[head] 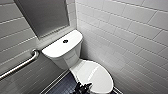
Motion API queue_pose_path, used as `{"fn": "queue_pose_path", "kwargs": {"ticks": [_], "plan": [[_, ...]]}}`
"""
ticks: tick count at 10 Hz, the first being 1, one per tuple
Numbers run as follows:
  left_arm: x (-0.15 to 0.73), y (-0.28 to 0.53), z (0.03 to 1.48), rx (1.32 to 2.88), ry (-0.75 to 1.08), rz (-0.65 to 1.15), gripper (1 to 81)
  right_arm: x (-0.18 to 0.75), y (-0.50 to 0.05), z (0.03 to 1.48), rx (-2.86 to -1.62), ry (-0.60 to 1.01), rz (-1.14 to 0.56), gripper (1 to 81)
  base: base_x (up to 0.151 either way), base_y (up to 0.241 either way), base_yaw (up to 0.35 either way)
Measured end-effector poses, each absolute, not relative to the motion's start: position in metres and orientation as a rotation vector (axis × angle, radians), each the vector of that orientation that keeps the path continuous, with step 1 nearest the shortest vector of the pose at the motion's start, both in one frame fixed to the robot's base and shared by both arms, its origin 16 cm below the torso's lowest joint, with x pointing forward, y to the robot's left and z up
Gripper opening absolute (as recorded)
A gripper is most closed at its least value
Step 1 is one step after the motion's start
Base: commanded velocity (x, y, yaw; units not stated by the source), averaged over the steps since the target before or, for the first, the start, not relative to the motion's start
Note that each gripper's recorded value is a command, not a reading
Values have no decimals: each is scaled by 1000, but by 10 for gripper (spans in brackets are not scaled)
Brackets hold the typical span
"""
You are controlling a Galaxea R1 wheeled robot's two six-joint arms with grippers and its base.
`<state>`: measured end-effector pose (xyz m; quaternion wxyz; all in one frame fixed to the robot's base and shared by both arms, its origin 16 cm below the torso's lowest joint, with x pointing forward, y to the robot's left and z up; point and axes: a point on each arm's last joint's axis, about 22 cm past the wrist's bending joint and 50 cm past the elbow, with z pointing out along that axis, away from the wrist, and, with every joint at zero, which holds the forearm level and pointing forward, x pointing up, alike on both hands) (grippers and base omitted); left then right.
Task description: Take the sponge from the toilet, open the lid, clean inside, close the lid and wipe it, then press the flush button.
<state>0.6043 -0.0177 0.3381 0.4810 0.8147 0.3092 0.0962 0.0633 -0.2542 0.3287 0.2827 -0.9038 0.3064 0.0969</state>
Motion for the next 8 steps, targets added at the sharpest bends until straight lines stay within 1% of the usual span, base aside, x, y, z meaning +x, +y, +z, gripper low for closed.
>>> {"fn": "queue_pose_path", "kwargs": {"ticks": [8], "plan": [[605, -4, 335, 1997, 750, 258, 811, 66, -254, 328, -2420, 819, 255, 10, 0, 0, 0]]}}
